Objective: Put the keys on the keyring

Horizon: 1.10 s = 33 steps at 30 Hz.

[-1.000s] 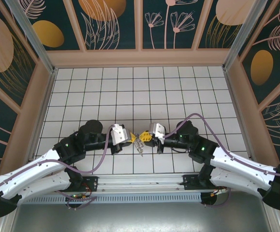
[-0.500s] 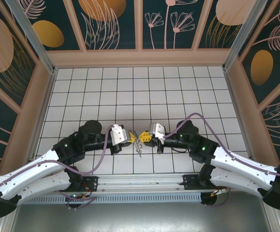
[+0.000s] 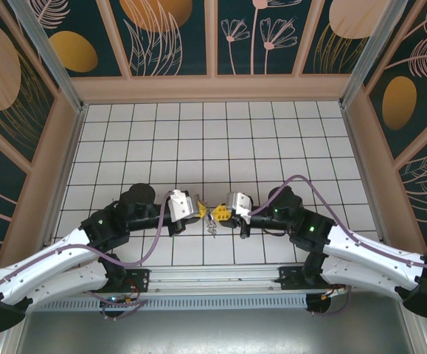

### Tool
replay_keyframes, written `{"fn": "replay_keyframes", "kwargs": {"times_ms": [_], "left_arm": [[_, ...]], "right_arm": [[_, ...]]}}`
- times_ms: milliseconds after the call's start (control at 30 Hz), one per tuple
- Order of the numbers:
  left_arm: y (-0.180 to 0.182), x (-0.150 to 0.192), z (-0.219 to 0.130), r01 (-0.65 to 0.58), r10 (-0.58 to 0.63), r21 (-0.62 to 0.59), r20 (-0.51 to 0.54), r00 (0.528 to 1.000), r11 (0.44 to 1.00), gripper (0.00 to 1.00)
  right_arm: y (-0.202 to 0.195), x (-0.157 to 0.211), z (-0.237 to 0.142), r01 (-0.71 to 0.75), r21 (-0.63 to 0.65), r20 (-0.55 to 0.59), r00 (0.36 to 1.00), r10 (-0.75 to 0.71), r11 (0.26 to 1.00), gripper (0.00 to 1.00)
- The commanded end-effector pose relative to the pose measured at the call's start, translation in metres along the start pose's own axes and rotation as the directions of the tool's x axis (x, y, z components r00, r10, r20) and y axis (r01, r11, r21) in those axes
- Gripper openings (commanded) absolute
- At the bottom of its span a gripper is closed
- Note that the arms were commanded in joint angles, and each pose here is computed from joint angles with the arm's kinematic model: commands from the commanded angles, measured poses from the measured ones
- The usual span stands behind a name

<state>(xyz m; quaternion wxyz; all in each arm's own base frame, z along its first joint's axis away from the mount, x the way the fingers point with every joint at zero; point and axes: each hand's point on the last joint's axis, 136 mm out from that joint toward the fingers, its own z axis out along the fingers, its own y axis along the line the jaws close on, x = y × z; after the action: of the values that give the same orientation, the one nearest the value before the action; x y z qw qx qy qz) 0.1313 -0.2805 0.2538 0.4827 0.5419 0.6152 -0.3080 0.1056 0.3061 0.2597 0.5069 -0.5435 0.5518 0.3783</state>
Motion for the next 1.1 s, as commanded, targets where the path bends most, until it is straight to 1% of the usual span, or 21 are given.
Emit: {"fn": "replay_keyframes", "kwargs": {"times_ms": [0, 100, 267, 667, 1067], "left_arm": [[0.004, -0.024, -0.008, -0.036, 0.038, -0.021, 0.065, 0.997, 0.999, 0.0], [0.004, -0.024, -0.008, -0.037, 0.038, -0.019, 0.064, 0.997, 0.999, 0.0], [0.004, -0.024, -0.008, -0.038, 0.039, -0.022, 0.064, 0.997, 0.999, 0.0], [0.005, -0.023, -0.007, -0.038, 0.039, -0.029, 0.059, 0.998, 0.999, 0.0], [0.007, -0.023, -0.007, -0.035, 0.037, -0.038, 0.056, 0.998, 0.999, 0.0]], "right_arm": [[-0.014, -0.019, -0.007, 0.029, 0.09, 0.051, 0.998, -0.033, 0.995, 0.0], [-0.019, -0.02, -0.01, 0.03, 0.127, 0.054, 0.998, -0.037, 0.991, 0.0], [-0.02, -0.02, -0.008, 0.029, 0.13, 0.06, 0.998, -0.037, 0.991, 0.0], [-0.007, -0.02, -0.001, 0.037, 0.04, 0.051, 0.998, -0.039, 0.998, 0.0], [-0.004, -0.019, -0.002, 0.039, 0.026, 0.055, 0.998, -0.04, 0.999, 0.0]]}}
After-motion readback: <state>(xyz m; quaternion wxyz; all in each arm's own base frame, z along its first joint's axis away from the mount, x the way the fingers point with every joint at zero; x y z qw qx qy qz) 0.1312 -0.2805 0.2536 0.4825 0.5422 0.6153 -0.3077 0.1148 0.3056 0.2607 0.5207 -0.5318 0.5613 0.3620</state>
